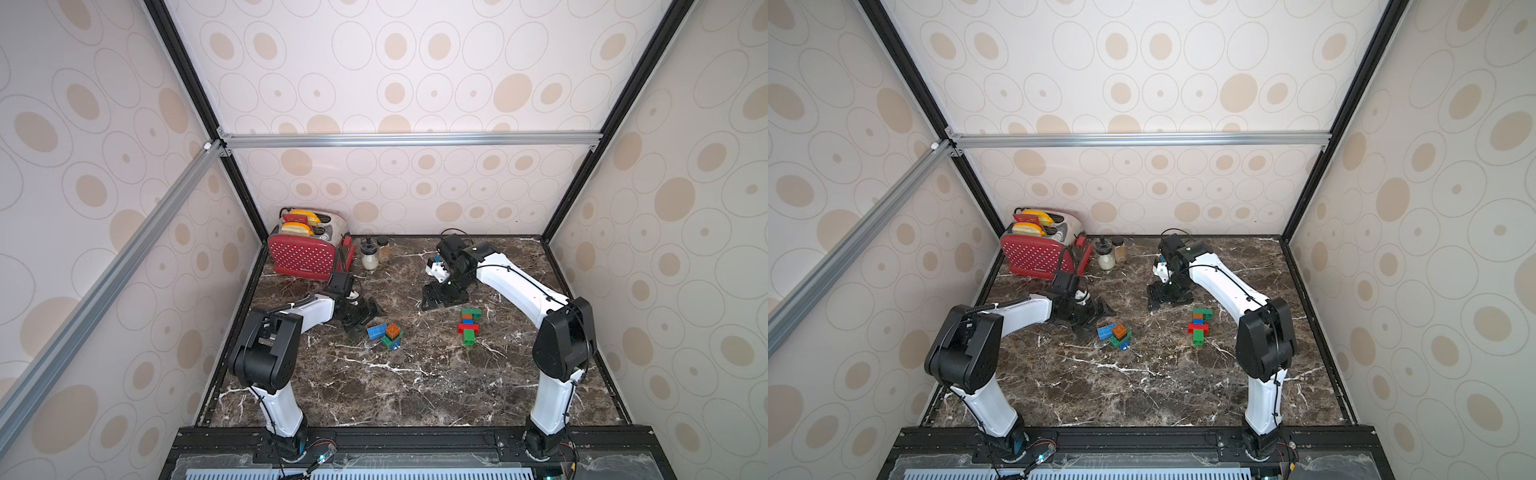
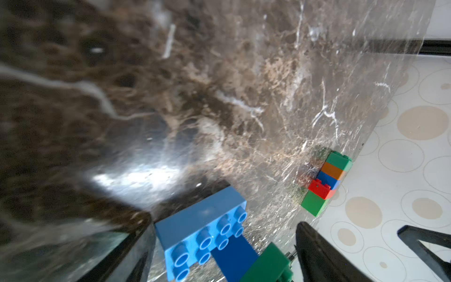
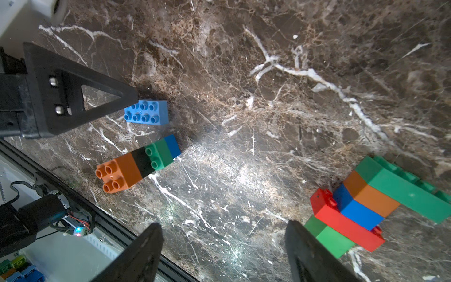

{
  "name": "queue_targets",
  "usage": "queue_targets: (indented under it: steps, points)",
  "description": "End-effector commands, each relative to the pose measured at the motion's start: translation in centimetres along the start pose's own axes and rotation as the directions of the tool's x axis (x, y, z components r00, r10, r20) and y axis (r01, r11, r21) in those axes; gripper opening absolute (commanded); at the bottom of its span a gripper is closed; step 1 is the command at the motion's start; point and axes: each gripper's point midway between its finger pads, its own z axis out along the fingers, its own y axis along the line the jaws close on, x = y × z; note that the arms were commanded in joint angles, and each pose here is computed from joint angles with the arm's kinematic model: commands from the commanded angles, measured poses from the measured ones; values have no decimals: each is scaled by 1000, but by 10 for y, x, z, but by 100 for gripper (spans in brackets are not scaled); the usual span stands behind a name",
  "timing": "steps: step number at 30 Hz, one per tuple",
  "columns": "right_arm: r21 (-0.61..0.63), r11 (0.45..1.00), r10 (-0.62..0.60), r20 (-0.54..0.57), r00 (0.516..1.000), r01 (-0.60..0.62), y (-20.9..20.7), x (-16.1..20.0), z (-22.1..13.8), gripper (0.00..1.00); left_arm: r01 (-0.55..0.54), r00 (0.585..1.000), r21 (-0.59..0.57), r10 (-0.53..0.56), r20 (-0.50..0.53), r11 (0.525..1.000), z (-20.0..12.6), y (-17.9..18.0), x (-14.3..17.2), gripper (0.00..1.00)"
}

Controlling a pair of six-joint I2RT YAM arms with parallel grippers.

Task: Assemble the letter f with lego
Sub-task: Move the lego brick at the center of the board.

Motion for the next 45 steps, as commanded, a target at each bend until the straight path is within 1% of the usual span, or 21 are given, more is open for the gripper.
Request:
queue_targets:
  steps: [1, 5, 9, 11, 13, 15, 17, 19, 22, 25, 29, 31, 33, 38, 39, 41, 42, 43, 44, 45]
  points:
    - [-19, 1000, 15, 21, 1000, -15, 0, 3, -12, 83, 2, 1000, 24, -2, -18, 1000, 18, -22, -3, 91]
    - [-34, 998, 46, 6, 999, -46, -9, 4, -7, 83, 12, 999, 70, -9, -46, 997, 39, -41, -6, 91]
    - [-34, 998, 52, -22, 998, -52, -12, 8, 4, 82, 15, 998, 141, -5, -70, 990, 45, -54, -8, 91]
    - [-34, 998, 59, -40, 997, -60, -14, 10, 12, 82, 1, 998, 181, 12, -68, 983, 41, -60, -12, 91]
    - [-43, 997, 61, -51, 997, -63, -15, 10, 19, 82, 10, 998, 200, 2, -58, 980, 35, -58, -18, 91]
    - [-58, 997, 53, -70, 996, -57, -13, 11, 28, 82, 11, 999, 196, -5, -32, 981, 24, -51, -26, 91]
    - [-43, 999, 30, -96, 995, -34, -11, 15, 37, 81, 11, 1000, 173, -7, -23, 985, 11, -41, -31, 91]
    - [-35, 999, 18, -120, 993, -22, -9, 21, 46, 81, -17, 1000, 138, 20, -21, 990, -2, -35, -30, 91]
    - [-55, 998, 7, -140, 990, -15, -2, 27, 59, 81, -53, 998, 89, 55, -21, 995, -16, -26, -23, 91]
    - [-59, 998, -17, -169, 985, 7, 6, 30, 74, 81, -42, 999, 91, 43, -17, 995, -23, -20, -15, 91]
    - [-75, 997, -35, -177, 984, 22, 14, 27, 85, 80, -36, 999, 107, 40, -31, 994, -30, -18, -1, 90]
    - [-73, 997, -41, -185, 982, 27, 16, 25, 89, 80, -53, 998, 72, 55, -28, 996, -39, -11, 6, 90]
    - [-62, 997, -48, -196, 979, 36, 16, 24, 93, 79, -74, 997, 9, 74, -30, 997, -48, 0, 14, 90]
    - [-35, 997, -71, -204, 976, 65, 21, 28, 97, 79, -118, 991, -136, 107, -85, 984, -70, 28, 42, 89]
    - [-28, 998, -69, -203, 977, 64, 20, 27, 97, 79, -124, 990, -156, 111, -90, 980, -75, 33, 48, 88]
    - [-14, 998, -68, -211, 975, 66, 18, 26, 97, 79, -142, 986, -158, 126, -107, 977, -81, 36, 59, 85]
    - [-8, 998, -69, -215, 974, 68, 17, 26, 97, 79, -180, 981, -157, 165, -104, 971, -86, 32, 64, 83]
    - [-1, 998, -67, -220, 973, 68, 16, 27, 98, 79, -237, 970, -179, 224, -95, 955, -92, 28, 67, 83]
    - [10, 998, -64, -225, 972, 68, 14, 27, 98, 78, -311, 950, -223, 300, -85, 924, -100, 24, 70, 83]
    - [21, 997, -62, -229, 971, 69, 12, 29, 97, 78, -396, 918, -261, 387, -88, 880, -107, 18, 74, 83]
